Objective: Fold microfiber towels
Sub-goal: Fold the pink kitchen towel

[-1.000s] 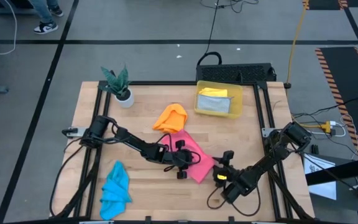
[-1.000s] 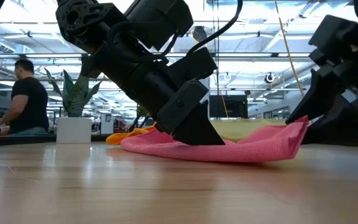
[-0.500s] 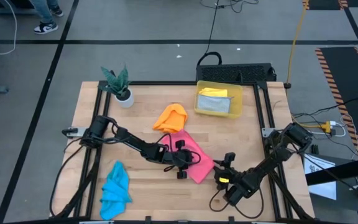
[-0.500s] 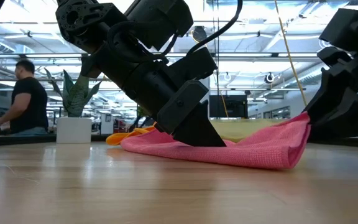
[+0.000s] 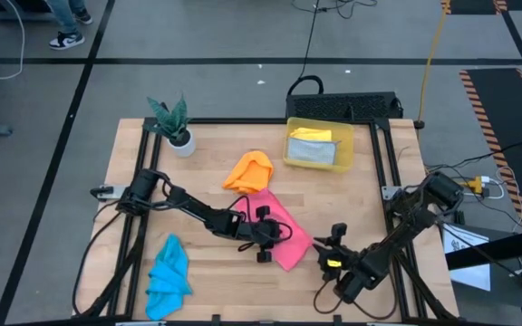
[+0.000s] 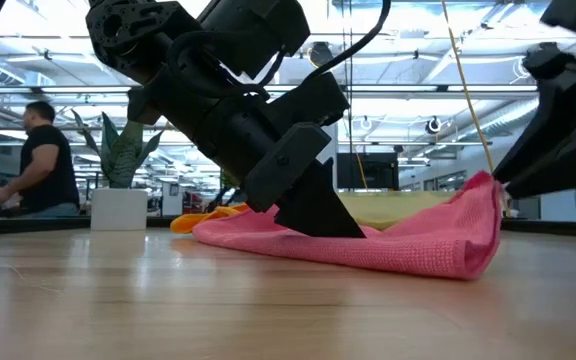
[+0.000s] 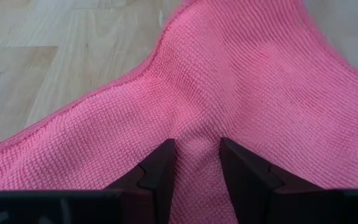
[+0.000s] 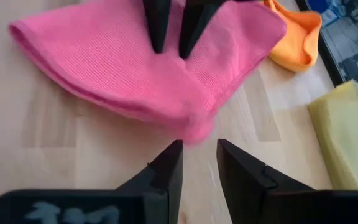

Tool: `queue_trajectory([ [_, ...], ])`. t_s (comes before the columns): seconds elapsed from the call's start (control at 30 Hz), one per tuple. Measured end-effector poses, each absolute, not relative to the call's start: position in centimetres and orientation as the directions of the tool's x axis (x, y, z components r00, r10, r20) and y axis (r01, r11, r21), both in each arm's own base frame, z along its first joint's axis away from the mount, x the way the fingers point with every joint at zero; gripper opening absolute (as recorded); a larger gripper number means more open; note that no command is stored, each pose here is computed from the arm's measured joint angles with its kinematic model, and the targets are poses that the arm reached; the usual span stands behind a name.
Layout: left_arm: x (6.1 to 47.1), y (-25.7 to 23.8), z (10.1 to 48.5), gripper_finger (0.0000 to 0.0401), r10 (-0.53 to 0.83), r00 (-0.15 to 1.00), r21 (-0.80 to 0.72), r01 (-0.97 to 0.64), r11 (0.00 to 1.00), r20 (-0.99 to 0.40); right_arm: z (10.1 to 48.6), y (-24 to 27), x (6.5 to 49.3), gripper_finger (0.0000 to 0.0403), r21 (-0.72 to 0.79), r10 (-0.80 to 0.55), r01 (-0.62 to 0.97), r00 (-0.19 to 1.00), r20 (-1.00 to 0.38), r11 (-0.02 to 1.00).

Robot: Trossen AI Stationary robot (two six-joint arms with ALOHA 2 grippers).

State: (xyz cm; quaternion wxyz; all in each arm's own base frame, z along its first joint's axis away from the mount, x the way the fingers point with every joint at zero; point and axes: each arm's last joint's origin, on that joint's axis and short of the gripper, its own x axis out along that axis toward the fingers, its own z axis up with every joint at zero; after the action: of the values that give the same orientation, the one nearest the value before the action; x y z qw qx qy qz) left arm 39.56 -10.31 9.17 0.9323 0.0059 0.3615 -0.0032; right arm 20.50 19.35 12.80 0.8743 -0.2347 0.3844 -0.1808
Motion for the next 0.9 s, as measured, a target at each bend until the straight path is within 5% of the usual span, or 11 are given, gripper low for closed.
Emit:
queue_trajectory([
  [0.27, 39.5, -10.3, 9.2, 0.0131, -0.003, 0.737, 0.009, 0.011, 1.000, -0.676, 13.3, 19.6, 20.3, 0.0088, -0.537, -0.449, 0.063, 0.635, -0.629, 0.841],
  [0.57, 38.5, -10.2, 10.8, 0.0131, -0.012, 0.683, -0.001, 0.017, 1.000, -0.731, 12.7, 20.8, 20.9, 0.0088, -0.332, -0.198, -0.167, 0.533, -0.822, 0.929],
  [0.9, 38.2, -10.1, 14.0, 0.0131, -0.046, 0.721, -0.024, 0.041, 0.999, -0.691, 10.5, 19.6, 21.9, 0.0088, -0.258, -0.089, -0.164, 0.658, -0.748, 0.952],
])
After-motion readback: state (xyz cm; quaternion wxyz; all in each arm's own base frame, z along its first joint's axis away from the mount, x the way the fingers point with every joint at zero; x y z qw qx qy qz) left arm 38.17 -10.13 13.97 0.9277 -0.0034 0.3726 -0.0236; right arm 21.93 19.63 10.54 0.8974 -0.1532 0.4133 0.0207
